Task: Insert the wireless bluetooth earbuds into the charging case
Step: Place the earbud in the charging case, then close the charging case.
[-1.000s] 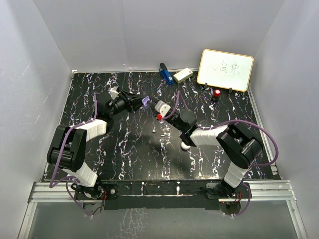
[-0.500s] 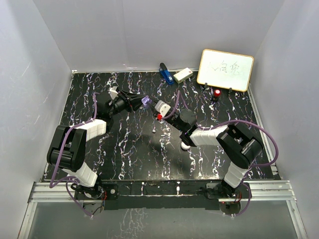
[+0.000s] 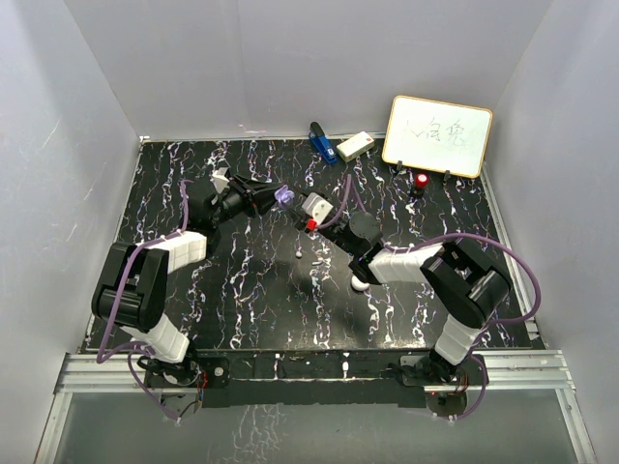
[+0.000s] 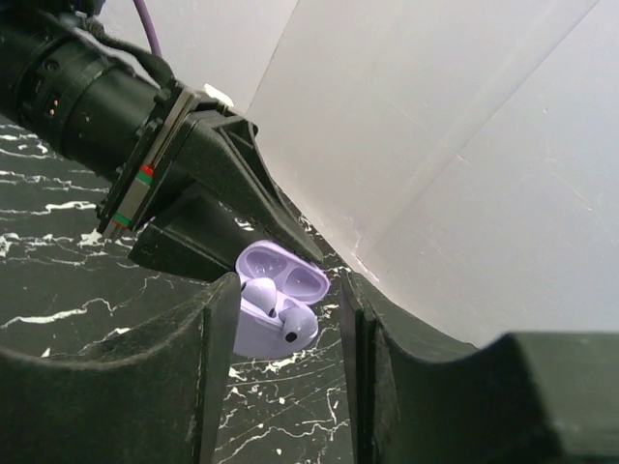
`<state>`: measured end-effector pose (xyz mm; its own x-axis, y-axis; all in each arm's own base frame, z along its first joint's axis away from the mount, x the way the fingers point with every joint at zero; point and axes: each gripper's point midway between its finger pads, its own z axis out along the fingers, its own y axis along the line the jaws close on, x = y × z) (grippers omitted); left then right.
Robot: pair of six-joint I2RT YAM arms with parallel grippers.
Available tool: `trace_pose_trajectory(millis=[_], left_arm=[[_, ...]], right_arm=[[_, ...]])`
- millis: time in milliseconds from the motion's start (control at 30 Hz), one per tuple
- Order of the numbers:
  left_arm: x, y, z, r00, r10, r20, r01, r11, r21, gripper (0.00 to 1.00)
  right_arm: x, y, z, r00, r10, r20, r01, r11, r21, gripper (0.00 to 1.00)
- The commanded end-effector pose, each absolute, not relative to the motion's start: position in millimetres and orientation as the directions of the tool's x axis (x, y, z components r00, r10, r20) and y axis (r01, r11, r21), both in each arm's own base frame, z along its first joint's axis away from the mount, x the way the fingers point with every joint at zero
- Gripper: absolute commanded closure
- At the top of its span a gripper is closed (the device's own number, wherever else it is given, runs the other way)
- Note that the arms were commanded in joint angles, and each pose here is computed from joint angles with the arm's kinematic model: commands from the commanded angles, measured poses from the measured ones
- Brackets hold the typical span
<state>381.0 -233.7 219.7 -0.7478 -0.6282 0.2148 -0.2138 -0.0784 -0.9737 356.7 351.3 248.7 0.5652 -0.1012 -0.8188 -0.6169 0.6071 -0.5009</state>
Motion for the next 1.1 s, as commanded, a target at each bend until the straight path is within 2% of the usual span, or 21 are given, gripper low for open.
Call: trace_pose_trajectory(millis=[0,200,333,400,467,533,633,800,1067], left_arm=[[388,-234,235,-0.755,-0.626,0.194,-0.171,-0.097,-0.980,1.00],[391,-234,228,-0.748,-0.640,0.178,-0.173,-0.071,-0.982,1.00],[390,-232,225,-0.743,-0.650,0.163,-0.164,-0.059,-0.985,1.00],[390,-231,225,-0.738,-0.660,0.141,-0.152,-0.041,-0.987,1.00],[389,-228,225,-0.730,-0.675,0.107,-0.137,-0.008,-0.991,1.00],[389,-225,225,-0.717,-0.694,0.067,-0.122,0.030,-0.992,1.00],[389,-219,226,-0.691,-0.723,-0.006,-0.094,0.098,-0.991,1.00],[387,-212,231,-0.667,-0.740,-0.080,-0.076,0.174,-0.982,1.00],[386,-210,228,-0.667,-0.736,-0.114,-0.078,0.221,-0.972,1.00]], right_arm=[[349,336,311,0.598,0.027,-0.801,-0.582,0.702,-0.410,0.54],[352,307,328,0.519,0.031,-0.854,-0.539,0.788,-0.299,0.46],[357,290,333,0.418,0.047,-0.907,-0.511,0.838,-0.192,0.46],[365,289,326,0.293,0.067,-0.954,-0.512,0.854,-0.097,0.45],[372,293,299,0.105,0.001,-0.994,-0.516,0.855,-0.054,0.41],[372,303,286,-0.007,-0.036,-0.999,-0.544,0.838,-0.026,0.36],[364,313,274,-0.097,-0.030,-0.995,-0.593,0.805,0.033,0.31],[351,316,254,-0.199,0.009,-0.980,-0.605,0.786,0.131,0.30],[348,329,231,-0.317,-0.022,-0.948,-0.613,0.768,0.187,0.29]])
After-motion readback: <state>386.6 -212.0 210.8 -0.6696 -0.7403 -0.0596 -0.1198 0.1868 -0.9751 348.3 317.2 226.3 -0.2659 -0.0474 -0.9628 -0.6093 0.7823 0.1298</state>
